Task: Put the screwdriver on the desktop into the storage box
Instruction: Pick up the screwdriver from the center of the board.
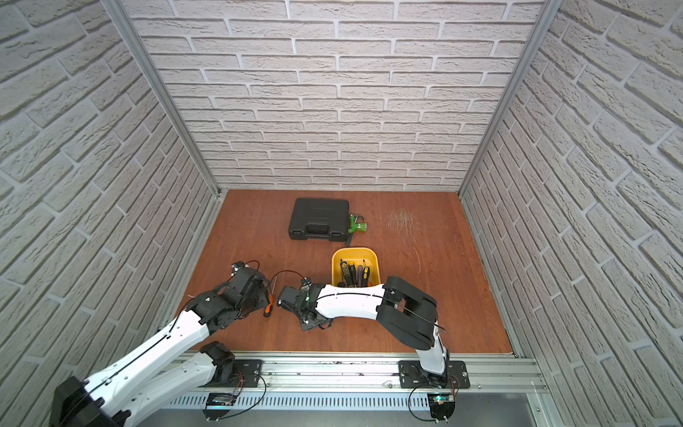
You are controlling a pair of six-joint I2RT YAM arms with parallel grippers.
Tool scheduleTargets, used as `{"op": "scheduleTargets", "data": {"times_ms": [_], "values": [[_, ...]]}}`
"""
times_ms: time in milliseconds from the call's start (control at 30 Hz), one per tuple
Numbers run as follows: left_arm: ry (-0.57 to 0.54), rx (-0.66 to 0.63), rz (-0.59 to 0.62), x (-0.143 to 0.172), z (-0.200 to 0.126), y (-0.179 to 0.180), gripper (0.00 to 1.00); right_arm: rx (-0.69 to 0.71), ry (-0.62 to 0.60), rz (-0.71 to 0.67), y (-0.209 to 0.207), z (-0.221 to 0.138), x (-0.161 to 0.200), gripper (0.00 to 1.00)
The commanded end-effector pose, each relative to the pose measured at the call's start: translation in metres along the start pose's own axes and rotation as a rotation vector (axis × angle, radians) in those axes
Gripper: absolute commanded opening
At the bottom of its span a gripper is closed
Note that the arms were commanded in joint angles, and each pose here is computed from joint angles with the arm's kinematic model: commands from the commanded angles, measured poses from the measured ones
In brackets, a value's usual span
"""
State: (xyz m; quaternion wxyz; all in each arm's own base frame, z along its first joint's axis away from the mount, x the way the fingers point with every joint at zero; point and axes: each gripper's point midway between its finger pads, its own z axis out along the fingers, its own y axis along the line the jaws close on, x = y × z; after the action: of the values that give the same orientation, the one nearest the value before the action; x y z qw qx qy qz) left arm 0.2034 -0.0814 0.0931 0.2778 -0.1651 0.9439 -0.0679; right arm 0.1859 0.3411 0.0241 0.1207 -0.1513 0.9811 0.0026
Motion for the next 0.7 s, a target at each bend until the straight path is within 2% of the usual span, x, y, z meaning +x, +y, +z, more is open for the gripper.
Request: {"op": "scheduleTargets", "data": {"times_ms": [0, 167, 433, 667], "values": [[-0.027, 0.004, 0.011, -0.005, -0.002, -0.002, 0.50, -0.009, 0.022, -0.044, 0.010, 0.006, 0.002, 0.18], [-0.030, 0.001, 0.022, -0.008, -0.001, -0.004, 0.51, -0.042, 0.015, -0.104, 0.023, -0.004, 0.004, 0.12], [-0.029, 0.009, 0.013, -0.006, 0.000, -0.004, 0.50, -0.054, 0.042, -0.112, 0.029, 0.005, 0.008, 0.12], [-0.030, 0.013, 0.014, -0.008, -0.001, -0.006, 0.50, -0.039, 0.046, -0.108, 0.025, 0.010, 0.007, 0.26]]}}
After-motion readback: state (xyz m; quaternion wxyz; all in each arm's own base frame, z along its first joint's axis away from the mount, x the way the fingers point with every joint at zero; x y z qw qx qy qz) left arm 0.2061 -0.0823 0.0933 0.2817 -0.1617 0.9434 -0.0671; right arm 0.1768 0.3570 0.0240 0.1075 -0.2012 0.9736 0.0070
